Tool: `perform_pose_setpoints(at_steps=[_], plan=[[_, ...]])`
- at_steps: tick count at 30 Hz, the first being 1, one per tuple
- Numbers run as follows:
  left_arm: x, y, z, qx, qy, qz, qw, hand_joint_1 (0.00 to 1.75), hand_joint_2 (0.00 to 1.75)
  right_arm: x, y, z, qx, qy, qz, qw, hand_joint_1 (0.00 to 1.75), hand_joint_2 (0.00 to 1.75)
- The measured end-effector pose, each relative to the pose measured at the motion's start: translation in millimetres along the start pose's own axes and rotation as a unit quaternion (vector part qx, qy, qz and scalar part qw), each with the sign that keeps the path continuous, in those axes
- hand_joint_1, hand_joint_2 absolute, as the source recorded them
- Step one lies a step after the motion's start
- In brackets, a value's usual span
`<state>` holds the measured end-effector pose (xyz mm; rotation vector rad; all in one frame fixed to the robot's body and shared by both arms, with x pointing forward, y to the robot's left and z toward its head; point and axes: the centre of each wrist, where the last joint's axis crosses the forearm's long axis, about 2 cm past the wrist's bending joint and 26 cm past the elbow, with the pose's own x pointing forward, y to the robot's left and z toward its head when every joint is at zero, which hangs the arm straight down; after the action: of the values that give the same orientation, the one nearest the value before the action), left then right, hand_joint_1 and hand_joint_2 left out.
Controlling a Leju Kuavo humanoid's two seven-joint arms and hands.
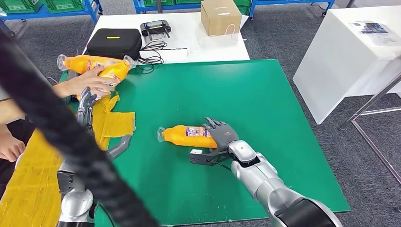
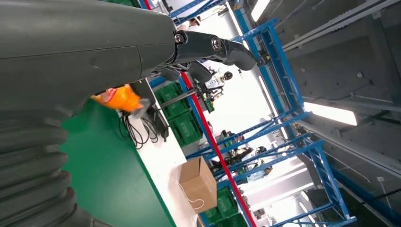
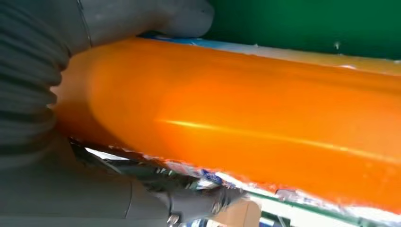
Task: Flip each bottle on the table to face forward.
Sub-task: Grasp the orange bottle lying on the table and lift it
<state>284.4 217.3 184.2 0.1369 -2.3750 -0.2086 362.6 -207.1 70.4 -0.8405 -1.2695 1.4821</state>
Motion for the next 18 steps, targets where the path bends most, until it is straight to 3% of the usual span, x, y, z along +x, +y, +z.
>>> perform_pose_setpoints(at_steps=[7, 18], plan=[[1.6, -6.7, 6.4, -0.021, 0.02, 0.005, 1.0, 0.0, 1.75, 33.0, -1.8, 21.8, -0.138, -0.026, -0.093, 0.986, 1.58, 1.75], [5.1, -17.1, 13.0, -0.036, 0.032, 0.009, 0.999, 0.0, 1.75, 48.0, -17.8, 40.7, -0.192, -0.042, -0.136, 0.971, 1.75, 1.75]])
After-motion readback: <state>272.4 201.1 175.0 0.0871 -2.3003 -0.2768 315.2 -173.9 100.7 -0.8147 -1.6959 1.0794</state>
